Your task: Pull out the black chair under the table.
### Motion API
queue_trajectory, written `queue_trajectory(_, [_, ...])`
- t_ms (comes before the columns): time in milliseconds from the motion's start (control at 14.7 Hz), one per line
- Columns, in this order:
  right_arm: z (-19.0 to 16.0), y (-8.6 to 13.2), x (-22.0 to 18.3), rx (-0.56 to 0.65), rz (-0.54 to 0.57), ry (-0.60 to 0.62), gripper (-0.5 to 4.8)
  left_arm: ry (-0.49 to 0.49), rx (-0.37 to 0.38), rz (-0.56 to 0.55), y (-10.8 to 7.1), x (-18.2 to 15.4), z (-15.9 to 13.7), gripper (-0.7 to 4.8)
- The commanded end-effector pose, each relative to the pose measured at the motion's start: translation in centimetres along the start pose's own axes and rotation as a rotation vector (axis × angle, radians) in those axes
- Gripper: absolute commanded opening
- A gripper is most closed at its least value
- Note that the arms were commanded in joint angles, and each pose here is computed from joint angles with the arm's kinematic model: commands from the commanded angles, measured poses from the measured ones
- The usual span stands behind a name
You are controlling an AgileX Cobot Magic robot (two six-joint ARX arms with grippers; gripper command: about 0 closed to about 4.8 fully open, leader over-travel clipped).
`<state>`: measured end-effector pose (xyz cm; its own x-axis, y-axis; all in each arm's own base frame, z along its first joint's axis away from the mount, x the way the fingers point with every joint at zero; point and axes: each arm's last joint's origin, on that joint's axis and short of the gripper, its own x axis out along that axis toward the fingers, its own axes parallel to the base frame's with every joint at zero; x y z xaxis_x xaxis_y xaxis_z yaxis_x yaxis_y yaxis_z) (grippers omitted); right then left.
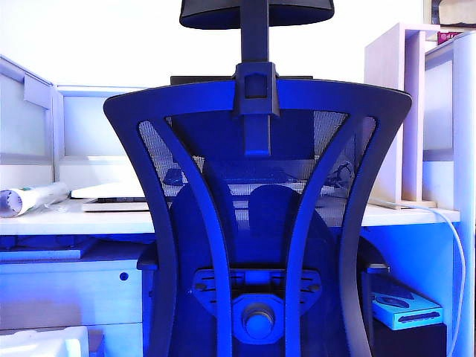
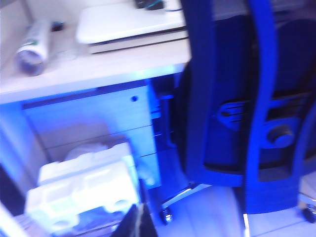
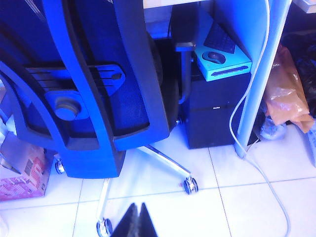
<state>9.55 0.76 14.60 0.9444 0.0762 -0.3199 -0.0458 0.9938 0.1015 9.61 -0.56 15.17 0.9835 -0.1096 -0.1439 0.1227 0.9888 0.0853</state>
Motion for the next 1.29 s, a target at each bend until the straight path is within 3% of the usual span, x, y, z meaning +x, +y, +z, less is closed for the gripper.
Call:
queue_trajectory(68, [0.8, 0.4, 0.0, -0.008, 0.118, -0.082, -0.01, -0.124, 0.012, -0.138, -0.3, -0.1, 1.1, -0.05])
queue_trajectory(340, [1.9, 1.0, -0.3, 0.008, 0.308, -0.18, 0.08, -0.258, -0.084, -0.247, -0.5, -0.4, 2.4, -0.05])
queue_trajectory(476, [3.1, 1.3, -0.7, 0.101, 0.377, -0.271, 1.78, -0.31, -0.117, -0.269, -0.5, -0.6, 3.0, -0.05])
queue_trajectory(544, [3.6, 1.3, -1.0, 0.139, 0.391, -0.296, 2.18, -0.33, -0.114, -0.277, -0.5, -0.6, 3.2, -0.05])
queue_trajectory(680, [4.9, 1.6, -1.7, 0.154, 0.448, -0.322, 2.44, -0.35, -0.113, -0.295, -0.6, -0.7, 3.4, -0.05])
queue_trajectory(952, [8.1, 2.1, -3.9, 0.149, 0.531, -0.406, 3.97, -0.349, -0.124, -0.315, -0.6, -0.7, 3.4, -0.05])
queue_trajectory(1156, [10.5, 2.4, -4.8, 0.163, 0.55, -0.428, 4.46, -0.349, -0.124, -0.315, -0.6, -0.7, 3.4, -0.05])
queue_trajectory(1291, [12.3, 2.7, -4.5, 0.168, 0.59, -0.405, 4.46, -0.35, -0.124, -0.315, -0.6, -0.7, 3.4, -0.05])
